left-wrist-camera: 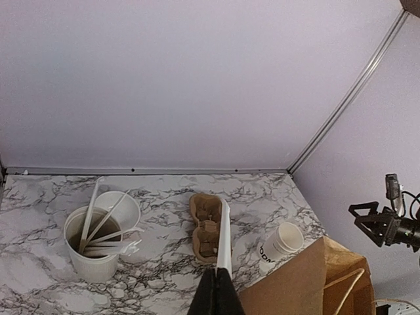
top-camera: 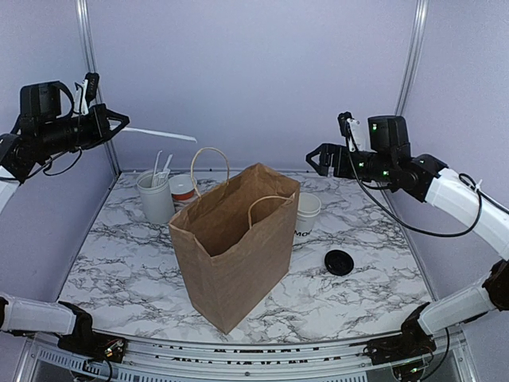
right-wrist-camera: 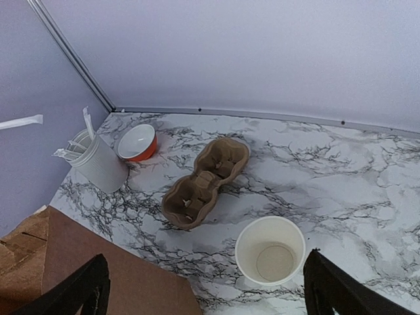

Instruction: Pack the takeout coffee

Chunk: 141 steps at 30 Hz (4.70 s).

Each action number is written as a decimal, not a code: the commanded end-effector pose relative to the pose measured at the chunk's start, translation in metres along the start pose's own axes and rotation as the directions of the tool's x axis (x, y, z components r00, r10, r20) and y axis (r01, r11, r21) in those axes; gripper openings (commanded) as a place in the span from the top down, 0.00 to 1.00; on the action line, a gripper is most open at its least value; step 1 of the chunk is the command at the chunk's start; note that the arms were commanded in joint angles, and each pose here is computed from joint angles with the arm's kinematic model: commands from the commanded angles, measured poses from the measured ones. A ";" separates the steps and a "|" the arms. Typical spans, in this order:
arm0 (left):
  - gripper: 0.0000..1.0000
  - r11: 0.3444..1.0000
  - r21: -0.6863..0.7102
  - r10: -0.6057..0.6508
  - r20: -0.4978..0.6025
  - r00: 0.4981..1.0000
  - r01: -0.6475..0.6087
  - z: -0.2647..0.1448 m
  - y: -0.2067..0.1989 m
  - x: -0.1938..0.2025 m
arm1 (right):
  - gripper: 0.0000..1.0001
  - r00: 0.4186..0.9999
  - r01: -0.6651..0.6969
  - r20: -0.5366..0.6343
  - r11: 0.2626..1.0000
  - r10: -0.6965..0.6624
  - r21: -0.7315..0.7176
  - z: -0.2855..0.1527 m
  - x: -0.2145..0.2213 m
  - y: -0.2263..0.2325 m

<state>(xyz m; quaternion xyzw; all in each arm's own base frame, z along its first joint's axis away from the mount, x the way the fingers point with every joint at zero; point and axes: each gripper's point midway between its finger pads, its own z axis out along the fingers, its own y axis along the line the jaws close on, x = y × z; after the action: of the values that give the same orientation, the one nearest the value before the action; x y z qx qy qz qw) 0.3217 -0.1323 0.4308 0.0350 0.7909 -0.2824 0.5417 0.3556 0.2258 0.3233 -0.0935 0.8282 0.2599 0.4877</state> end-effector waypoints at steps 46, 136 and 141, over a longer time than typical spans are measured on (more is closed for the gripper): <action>1.00 0.800 0.479 0.506 -0.214 0.836 -0.361 0.010 -0.180 0.076 | 0.00 0.999 0.026 0.035 0.987 -0.032 0.160 -0.027 -0.006 -0.028; 0.01 0.839 -0.518 -0.048 0.228 0.972 0.164 0.002 0.182 0.181 | 0.00 0.841 -0.252 0.482 0.608 -0.247 0.753 -0.112 0.118 -0.312; 0.01 0.804 -0.572 -0.040 0.220 0.975 0.162 0.004 0.195 0.189 | 0.00 0.835 -0.103 0.446 0.705 -0.321 0.701 -0.087 0.111 -0.295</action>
<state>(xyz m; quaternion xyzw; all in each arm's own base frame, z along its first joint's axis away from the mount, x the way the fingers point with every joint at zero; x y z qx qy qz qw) 0.3141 -0.0299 0.1861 -0.1887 0.7925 -0.0854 0.5736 0.3372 -0.0800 0.1133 0.1878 0.7439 -0.1271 0.6286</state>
